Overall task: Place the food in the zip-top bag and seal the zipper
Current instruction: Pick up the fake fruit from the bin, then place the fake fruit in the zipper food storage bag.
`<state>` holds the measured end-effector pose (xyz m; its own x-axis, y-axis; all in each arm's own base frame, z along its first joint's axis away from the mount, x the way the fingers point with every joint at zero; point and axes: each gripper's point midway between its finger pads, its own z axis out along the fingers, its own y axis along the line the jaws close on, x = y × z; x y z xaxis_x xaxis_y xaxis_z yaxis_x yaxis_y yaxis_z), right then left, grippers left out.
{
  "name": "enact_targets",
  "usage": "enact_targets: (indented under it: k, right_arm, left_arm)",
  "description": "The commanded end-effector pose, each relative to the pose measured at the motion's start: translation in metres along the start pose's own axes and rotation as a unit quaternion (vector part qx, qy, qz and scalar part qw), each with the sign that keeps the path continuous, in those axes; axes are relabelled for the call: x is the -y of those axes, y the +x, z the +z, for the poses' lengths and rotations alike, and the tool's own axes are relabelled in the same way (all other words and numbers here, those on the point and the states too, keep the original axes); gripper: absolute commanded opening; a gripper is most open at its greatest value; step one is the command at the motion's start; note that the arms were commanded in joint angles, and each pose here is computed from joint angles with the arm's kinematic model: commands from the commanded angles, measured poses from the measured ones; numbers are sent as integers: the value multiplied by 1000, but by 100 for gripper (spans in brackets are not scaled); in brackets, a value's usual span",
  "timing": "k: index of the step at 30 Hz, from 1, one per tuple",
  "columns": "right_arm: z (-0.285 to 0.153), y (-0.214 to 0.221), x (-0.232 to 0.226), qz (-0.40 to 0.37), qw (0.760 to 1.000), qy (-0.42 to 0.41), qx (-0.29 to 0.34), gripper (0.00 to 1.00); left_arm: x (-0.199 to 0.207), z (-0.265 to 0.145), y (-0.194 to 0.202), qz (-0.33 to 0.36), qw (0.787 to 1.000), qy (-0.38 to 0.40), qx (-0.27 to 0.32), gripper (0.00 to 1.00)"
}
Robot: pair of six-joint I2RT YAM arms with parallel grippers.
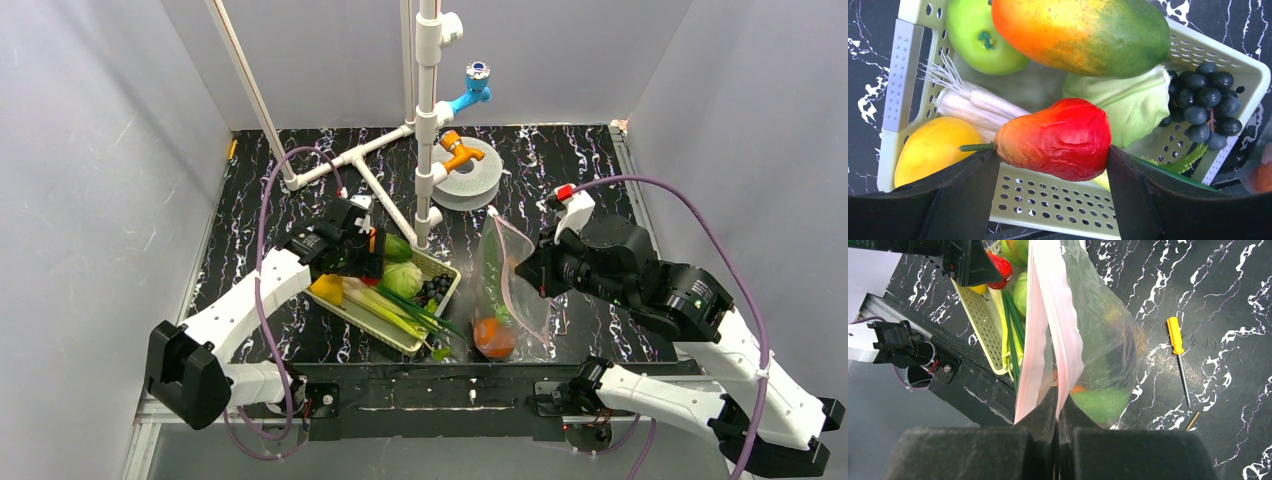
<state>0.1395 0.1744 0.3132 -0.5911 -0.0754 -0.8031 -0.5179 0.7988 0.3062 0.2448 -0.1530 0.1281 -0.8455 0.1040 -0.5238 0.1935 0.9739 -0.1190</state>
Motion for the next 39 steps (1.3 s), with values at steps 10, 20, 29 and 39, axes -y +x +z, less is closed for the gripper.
enact_targets:
  k: [10, 20, 29, 39]
  right_arm:
    - [12, -15, -14, 9, 1000, -19, 15, 1]
    - [22, -22, -27, 12, 999, -38, 9, 1]
    - [23, -18, -33, 21, 998, -54, -1, 1]
    - [3, -22, -41, 18, 996, -88, 15, 1]
  left_arm:
    - [38, -91, -11, -34, 987, 143, 66, 27]
    - [152, -236, -58, -89, 824, 532, 171, 21]
    - [252, -262, -44, 5, 791, 587, 170, 14]
    - [266, -217, -67, -23, 839, 514, 178, 13]
